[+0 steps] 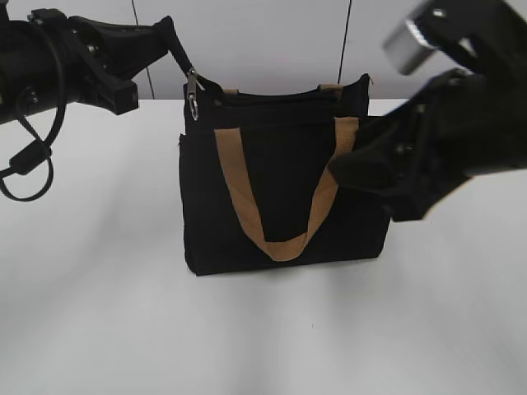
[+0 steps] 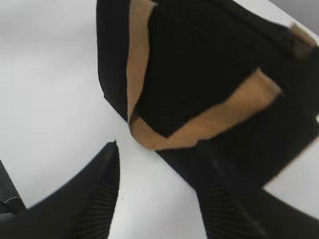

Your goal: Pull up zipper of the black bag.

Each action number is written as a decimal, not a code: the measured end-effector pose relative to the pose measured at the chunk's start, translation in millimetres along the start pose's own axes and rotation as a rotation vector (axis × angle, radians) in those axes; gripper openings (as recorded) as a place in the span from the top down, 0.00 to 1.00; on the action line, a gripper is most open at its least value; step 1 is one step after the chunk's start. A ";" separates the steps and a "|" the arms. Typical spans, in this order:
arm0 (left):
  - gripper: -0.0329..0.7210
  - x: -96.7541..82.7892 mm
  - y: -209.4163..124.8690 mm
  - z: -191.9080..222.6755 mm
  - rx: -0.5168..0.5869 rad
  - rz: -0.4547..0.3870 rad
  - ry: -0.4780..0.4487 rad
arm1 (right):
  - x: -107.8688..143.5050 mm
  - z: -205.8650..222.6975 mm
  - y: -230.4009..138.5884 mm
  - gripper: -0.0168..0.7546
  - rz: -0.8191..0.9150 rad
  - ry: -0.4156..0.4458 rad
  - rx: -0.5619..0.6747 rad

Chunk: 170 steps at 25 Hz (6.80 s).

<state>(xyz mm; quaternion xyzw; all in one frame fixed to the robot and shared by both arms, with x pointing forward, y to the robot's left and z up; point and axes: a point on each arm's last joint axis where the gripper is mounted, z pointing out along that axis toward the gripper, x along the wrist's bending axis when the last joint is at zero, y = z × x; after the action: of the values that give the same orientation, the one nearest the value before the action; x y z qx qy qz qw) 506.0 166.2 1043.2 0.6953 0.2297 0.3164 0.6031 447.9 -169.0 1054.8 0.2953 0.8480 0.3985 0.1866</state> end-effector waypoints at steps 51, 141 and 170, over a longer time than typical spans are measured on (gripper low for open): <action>0.97 -0.4 1.0 -0.1 -0.013 -0.004 -0.004 | -2.1 139.1 73.3 0.77 0.157 0.125 -0.033; 0.42 1.0 -35.3 -18.5 0.528 -0.322 0.300 | -118.2 38.5 34.6 0.50 0.375 0.112 0.093; 0.41 -31.2 24.4 -149.0 0.743 -0.443 0.373 | 8.2 -84.6 -56.9 0.50 0.351 -0.116 0.043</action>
<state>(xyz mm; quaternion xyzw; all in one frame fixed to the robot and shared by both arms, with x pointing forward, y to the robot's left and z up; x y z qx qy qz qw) 376.1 243.6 1072.9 0.7295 0.5746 0.1959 0.3150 375.0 -240.4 1061.2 0.4652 0.7796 0.3890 0.1566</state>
